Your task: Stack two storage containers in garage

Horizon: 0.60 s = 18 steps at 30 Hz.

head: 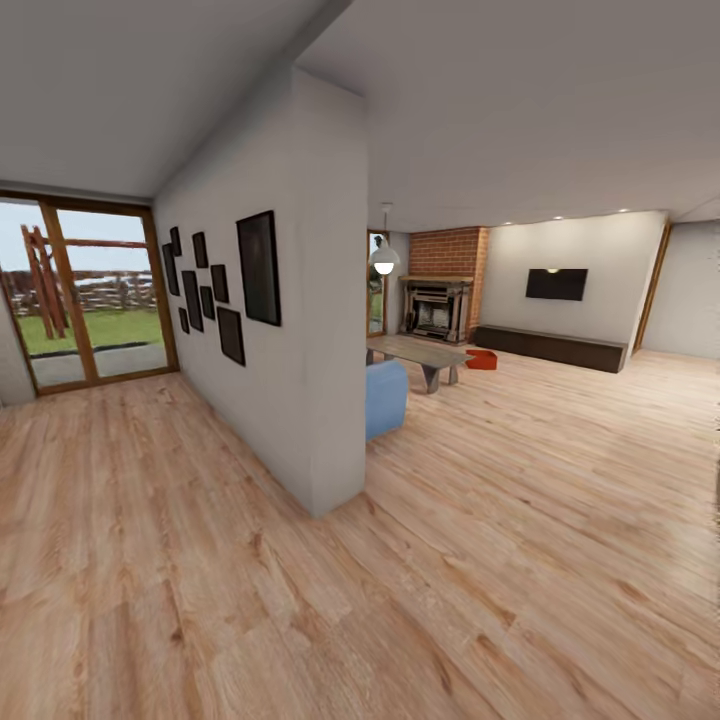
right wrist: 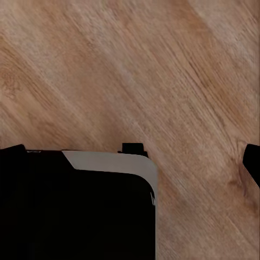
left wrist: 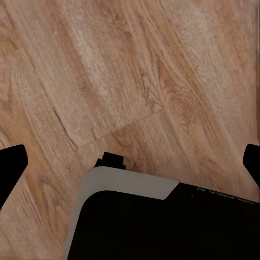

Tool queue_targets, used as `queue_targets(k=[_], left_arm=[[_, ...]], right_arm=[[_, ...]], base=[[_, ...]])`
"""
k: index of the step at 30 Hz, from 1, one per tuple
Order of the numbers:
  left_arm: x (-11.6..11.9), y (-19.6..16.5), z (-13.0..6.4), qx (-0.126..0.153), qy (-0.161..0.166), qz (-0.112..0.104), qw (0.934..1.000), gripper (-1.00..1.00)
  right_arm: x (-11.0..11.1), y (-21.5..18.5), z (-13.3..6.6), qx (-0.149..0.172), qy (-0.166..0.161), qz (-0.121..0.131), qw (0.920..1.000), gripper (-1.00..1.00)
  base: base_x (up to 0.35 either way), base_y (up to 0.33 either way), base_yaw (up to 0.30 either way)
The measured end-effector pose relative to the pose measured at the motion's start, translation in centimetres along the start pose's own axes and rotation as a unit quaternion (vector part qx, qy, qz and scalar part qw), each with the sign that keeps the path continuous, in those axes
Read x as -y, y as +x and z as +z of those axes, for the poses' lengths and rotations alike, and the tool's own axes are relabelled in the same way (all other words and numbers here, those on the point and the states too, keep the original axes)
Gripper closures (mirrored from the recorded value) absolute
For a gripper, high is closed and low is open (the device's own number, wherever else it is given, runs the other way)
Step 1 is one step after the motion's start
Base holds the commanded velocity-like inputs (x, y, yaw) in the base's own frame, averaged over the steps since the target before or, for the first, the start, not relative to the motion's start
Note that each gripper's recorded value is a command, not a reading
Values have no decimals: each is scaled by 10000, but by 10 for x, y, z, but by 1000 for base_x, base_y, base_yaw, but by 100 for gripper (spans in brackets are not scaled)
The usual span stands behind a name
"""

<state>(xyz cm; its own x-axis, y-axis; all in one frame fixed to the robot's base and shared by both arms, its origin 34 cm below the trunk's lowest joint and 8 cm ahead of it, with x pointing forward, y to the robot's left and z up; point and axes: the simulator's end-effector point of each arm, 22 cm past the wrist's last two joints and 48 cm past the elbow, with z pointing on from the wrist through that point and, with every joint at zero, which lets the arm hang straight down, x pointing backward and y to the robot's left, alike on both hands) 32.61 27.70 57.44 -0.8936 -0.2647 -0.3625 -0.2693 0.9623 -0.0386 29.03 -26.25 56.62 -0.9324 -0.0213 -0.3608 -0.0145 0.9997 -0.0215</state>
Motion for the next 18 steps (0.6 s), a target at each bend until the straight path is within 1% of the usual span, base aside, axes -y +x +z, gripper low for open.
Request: queue_targets(k=[5, 18], left_arm=[[0, 0, 0, -3, 0, 1, 10000, -100], [0, 0, 0, 0, 0, 1, 10000, -100]], right_arm=[[0, 0, 0, 0, -3, -14, 10000, -100], [0, 0, 0, 0, -5, -23, 10000, -100]], base=[[322, 0, -267], [322, 0, -297]])
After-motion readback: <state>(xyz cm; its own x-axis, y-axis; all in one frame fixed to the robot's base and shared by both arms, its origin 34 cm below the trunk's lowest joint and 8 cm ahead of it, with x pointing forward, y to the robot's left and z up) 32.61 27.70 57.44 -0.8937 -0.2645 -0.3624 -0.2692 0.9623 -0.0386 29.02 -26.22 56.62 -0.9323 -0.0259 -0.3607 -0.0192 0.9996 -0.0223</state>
